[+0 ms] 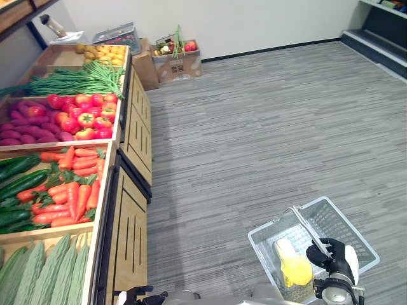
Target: Pick vegetable in the basket
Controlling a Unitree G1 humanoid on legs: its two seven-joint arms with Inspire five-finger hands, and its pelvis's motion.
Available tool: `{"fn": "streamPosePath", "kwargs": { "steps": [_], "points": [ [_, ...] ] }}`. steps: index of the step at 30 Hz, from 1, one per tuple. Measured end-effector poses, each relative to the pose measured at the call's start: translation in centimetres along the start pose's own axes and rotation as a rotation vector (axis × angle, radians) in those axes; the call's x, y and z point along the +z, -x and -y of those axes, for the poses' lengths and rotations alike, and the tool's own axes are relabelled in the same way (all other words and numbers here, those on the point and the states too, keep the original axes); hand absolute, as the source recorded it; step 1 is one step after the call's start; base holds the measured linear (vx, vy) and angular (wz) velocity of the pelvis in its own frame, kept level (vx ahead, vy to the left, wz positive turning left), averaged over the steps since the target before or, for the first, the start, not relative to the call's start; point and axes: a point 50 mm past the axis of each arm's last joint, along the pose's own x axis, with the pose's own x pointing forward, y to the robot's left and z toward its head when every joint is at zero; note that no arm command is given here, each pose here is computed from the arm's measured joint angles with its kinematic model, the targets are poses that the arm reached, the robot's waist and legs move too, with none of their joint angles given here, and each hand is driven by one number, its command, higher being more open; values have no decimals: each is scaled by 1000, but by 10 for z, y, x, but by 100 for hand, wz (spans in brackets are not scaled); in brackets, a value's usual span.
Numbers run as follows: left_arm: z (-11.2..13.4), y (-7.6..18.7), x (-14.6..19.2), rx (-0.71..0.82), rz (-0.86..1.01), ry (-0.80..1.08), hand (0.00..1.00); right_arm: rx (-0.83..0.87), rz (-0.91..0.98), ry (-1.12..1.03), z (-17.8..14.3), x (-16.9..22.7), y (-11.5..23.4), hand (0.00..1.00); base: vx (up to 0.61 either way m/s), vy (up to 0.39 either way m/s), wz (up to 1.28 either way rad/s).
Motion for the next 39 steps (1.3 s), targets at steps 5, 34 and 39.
{"fn": "streamPosePath", "kwargs": {
  "steps": [5,34,39],
  "points": [
    [-9,-4,6,25,11,25,100,14,-11,-15,-7,-1,4,0,173,-58,-8],
    [0,0,28,79,97,188,100,25,-67,-96,-17,-9,17,0,317,-55,20],
    [-1,0,19,82,59,157,100,73,-14,-57,-25,1,16,0,275,194,-14]
  ]
}}
